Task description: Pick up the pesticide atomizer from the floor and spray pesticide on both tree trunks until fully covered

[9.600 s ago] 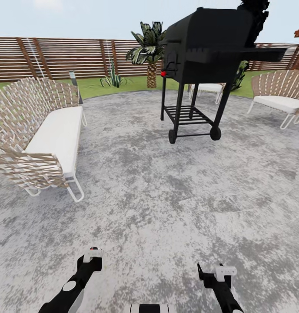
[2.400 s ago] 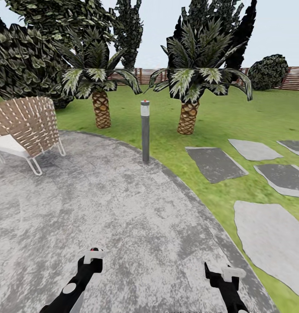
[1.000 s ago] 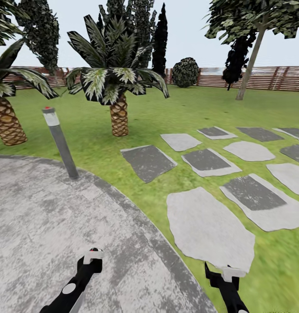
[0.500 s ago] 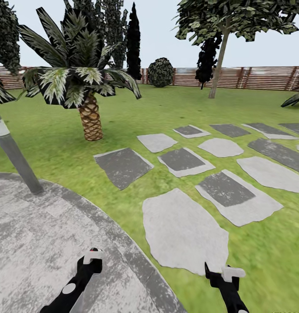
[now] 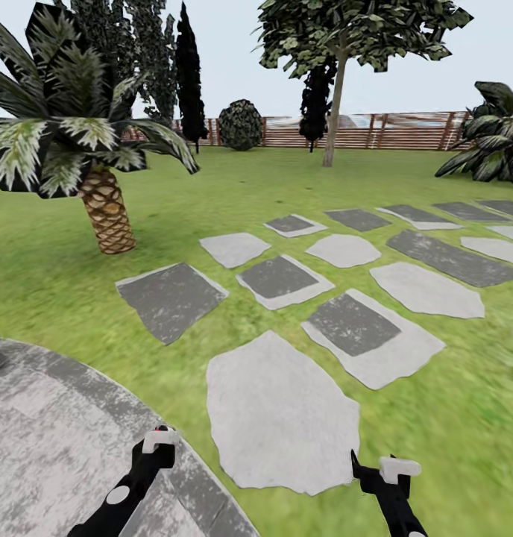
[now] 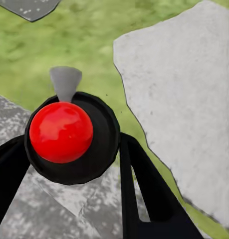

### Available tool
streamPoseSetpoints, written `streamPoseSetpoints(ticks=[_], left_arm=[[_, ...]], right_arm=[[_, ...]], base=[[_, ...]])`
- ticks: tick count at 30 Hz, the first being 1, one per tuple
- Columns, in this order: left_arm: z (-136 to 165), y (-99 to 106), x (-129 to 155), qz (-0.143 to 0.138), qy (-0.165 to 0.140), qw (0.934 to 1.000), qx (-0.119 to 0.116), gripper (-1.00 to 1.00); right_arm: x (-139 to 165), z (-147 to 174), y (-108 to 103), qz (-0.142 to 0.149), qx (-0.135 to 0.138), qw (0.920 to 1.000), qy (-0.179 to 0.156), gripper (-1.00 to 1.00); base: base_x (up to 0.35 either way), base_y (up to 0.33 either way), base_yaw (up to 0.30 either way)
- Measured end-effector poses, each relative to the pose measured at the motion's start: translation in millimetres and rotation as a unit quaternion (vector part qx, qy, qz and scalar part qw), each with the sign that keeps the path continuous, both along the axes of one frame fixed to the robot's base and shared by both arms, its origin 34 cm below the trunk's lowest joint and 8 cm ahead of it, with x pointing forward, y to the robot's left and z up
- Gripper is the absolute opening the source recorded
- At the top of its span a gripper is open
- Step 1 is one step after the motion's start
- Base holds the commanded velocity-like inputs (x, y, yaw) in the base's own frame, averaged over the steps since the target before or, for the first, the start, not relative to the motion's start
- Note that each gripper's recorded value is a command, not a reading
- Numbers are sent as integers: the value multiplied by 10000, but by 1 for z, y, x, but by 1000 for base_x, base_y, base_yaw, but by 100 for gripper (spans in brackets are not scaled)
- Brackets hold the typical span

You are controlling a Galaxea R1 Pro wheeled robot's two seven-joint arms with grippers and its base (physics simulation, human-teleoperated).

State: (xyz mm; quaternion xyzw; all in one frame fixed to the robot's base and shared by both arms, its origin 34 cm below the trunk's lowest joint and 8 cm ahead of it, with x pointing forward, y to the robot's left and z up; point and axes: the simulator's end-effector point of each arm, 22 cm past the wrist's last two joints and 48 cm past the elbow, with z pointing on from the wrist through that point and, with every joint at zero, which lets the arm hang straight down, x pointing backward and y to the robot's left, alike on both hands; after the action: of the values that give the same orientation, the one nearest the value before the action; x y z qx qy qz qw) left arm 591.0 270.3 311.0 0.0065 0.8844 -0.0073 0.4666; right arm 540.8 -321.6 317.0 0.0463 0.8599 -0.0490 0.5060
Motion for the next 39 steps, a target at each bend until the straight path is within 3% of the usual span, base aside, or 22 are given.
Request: streamPoseSetpoints(ticks=[25,39], left_arm=[[19,0,8,4,-188,9998,-4,-100],[30,0,13,6,-296,9996,-4,-100]], right_arm=[[8,17,1,22,0,9998,-195,100],[13,27,1,26,1,9995,-303,100]], base=[[279,-162,-58],[324,-31,0]])
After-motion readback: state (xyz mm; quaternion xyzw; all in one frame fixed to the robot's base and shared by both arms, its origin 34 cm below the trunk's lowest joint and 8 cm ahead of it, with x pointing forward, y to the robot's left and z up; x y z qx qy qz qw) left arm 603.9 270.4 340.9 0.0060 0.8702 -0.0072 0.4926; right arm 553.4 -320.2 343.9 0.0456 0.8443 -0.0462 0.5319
